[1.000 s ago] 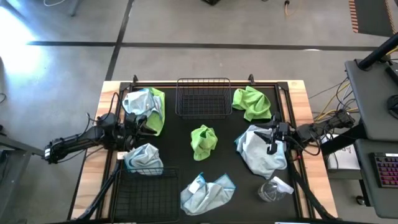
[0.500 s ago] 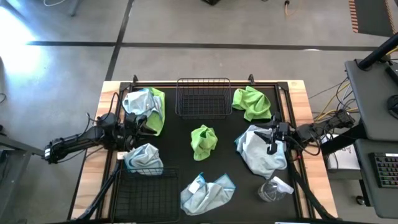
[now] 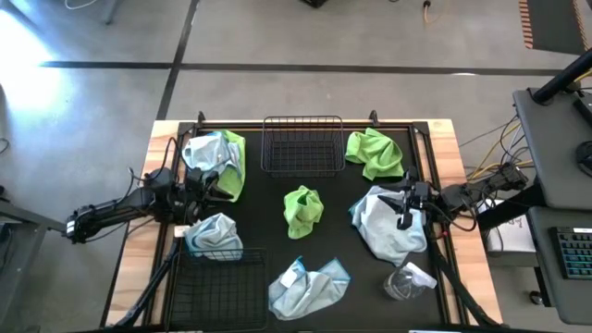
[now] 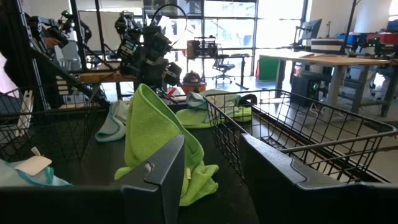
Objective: Sort microfiber towel by color & place in baskets
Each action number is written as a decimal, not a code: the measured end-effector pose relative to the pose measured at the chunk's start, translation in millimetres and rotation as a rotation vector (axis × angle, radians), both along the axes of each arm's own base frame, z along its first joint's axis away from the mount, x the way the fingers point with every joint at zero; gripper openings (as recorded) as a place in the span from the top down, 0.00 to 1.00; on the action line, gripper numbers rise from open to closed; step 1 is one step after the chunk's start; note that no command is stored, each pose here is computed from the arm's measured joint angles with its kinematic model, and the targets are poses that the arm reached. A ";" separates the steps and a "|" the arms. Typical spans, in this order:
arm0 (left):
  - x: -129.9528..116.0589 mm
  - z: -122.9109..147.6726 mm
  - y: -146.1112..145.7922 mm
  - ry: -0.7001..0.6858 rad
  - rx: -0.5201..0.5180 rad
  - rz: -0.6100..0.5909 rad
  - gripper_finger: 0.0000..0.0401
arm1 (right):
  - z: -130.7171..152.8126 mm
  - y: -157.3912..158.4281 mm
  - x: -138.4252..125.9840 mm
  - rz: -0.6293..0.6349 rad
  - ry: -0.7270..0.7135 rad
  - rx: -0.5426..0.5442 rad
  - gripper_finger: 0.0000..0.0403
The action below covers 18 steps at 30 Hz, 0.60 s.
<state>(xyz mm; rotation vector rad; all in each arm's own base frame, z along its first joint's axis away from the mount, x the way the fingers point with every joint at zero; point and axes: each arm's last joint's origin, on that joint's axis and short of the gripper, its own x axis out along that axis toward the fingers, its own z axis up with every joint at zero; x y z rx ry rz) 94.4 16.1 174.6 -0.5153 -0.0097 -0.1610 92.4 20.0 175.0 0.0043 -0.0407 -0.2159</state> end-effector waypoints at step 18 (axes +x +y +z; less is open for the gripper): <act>0.0 0.0 0.0 0.000 0.000 0.000 0.76 | 0.4 0.0 0.0 0.005 -0.026 0.102 0.64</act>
